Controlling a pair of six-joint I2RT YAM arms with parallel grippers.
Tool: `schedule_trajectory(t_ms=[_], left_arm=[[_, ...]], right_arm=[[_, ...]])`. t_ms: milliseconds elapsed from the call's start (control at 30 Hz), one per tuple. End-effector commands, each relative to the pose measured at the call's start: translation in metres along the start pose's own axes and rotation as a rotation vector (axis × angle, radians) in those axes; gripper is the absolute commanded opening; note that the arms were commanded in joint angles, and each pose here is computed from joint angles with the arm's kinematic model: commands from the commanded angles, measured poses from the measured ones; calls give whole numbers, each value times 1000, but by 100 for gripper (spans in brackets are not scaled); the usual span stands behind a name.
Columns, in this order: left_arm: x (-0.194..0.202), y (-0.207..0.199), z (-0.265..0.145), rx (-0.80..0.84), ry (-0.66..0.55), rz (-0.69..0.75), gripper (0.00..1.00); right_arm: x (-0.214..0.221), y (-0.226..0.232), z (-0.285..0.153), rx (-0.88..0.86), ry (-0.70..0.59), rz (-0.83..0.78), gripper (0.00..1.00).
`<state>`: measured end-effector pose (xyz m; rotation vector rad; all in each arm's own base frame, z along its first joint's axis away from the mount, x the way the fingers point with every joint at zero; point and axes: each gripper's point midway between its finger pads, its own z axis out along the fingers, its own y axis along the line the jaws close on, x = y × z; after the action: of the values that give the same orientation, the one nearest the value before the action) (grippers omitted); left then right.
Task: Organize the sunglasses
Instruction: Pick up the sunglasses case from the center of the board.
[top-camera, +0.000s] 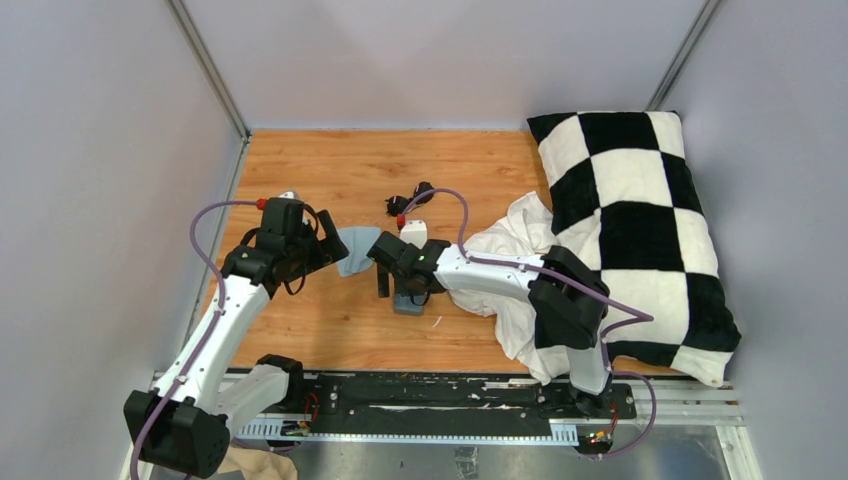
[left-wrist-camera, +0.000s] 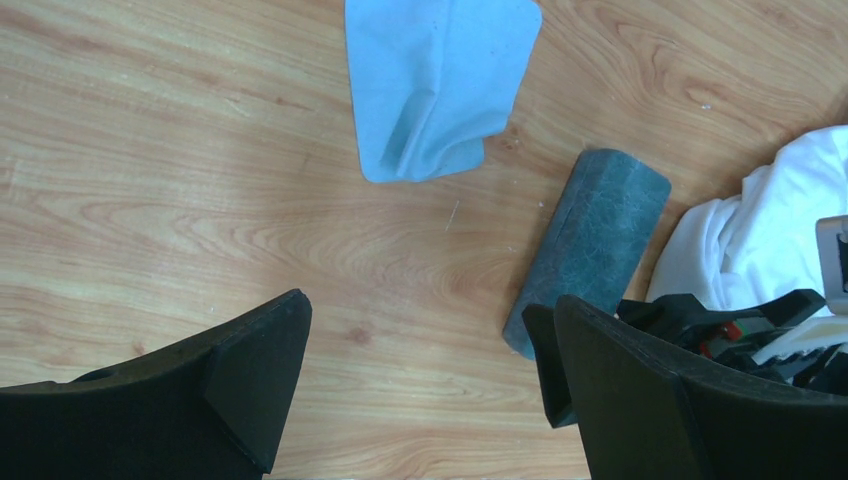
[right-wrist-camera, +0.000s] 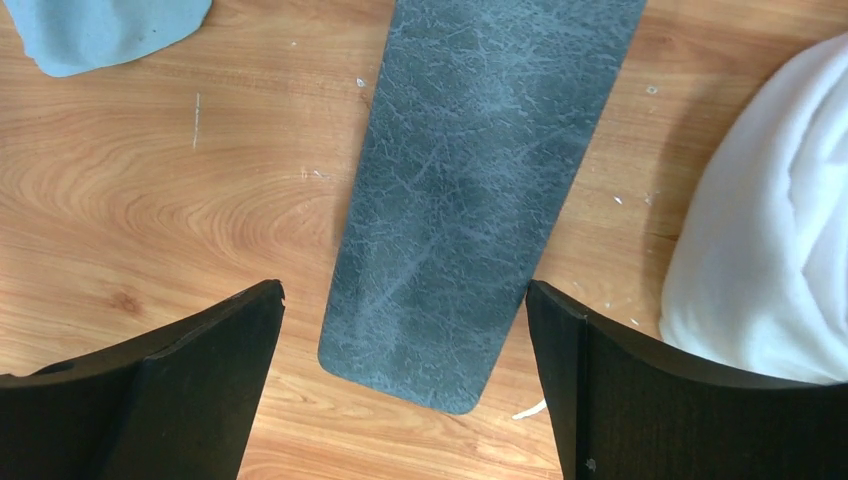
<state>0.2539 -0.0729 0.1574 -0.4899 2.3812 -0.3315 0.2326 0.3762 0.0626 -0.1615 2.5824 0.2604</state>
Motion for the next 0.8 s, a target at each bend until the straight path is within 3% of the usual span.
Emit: schedule_trajectory(t_ms=[0, 267, 533, 767], left_arm=[[1, 8, 0, -26, -8, 20, 100], [4, 11, 6, -39, 6, 29, 100], [7, 10, 11, -35, 21, 27, 100], [12, 4, 17, 0, 50, 34, 100]], right_arm=[[6, 7, 8, 20, 20, -8, 96], [11, 2, 18, 75, 57, -34, 90], [6, 0, 14, 52, 63, -83, 68], [-2, -6, -13, -249, 8, -237, 66]])
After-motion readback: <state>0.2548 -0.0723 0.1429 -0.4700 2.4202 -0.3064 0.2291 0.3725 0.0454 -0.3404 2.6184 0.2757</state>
